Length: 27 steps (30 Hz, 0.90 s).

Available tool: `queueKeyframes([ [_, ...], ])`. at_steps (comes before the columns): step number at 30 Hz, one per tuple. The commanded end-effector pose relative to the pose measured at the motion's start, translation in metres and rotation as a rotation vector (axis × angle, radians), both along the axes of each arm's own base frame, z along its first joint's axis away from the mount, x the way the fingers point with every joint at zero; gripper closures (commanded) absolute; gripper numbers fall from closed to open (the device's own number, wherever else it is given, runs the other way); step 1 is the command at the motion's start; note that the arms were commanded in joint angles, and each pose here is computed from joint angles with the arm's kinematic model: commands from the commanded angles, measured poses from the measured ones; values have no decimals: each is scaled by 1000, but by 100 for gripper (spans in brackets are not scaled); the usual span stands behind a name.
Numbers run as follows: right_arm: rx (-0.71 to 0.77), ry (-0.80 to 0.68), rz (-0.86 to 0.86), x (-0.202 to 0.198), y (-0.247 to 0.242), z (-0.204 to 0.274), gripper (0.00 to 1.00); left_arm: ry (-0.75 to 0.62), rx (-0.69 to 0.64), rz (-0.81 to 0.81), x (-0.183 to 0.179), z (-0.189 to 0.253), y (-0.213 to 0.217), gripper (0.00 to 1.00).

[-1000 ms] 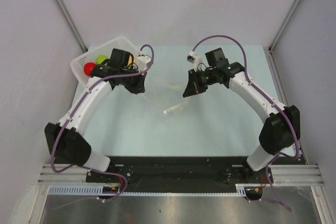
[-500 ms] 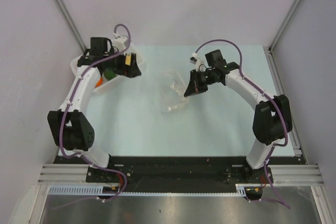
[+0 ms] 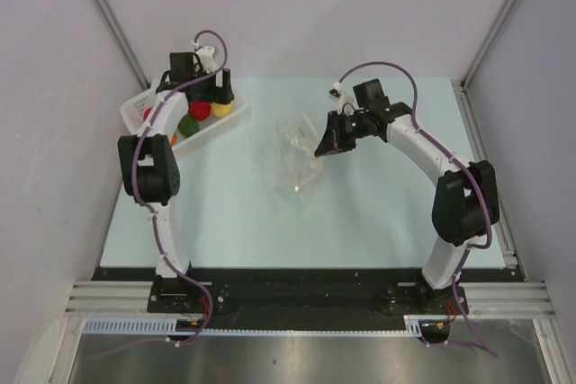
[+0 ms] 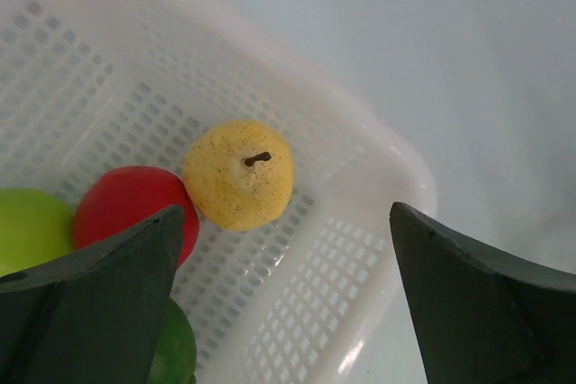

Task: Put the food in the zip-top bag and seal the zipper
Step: Pick up the fake fruit from the bin.

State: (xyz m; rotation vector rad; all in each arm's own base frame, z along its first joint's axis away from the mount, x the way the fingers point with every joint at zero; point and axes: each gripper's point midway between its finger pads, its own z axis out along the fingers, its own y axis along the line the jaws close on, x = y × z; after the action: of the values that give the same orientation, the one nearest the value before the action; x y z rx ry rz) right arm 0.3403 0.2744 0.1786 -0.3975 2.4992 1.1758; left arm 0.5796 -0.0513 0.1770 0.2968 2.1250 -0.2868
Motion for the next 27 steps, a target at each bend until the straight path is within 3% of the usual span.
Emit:
queueKeyframes([
  [1, 1, -123, 4, 6, 8, 38, 100, -117, 32, -8, 34, 15, 1, 0],
  [13, 36, -11, -71, 1, 15, 46, 100, 6, 102, 5, 60, -54, 10, 9],
  [25, 37, 31, -143, 28, 24, 41, 100, 163, 129, -101, 26, -94, 5, 8],
  [27, 36, 35, -140, 34, 28, 35, 100, 164, 111, -108, 25, -92, 2, 15],
])
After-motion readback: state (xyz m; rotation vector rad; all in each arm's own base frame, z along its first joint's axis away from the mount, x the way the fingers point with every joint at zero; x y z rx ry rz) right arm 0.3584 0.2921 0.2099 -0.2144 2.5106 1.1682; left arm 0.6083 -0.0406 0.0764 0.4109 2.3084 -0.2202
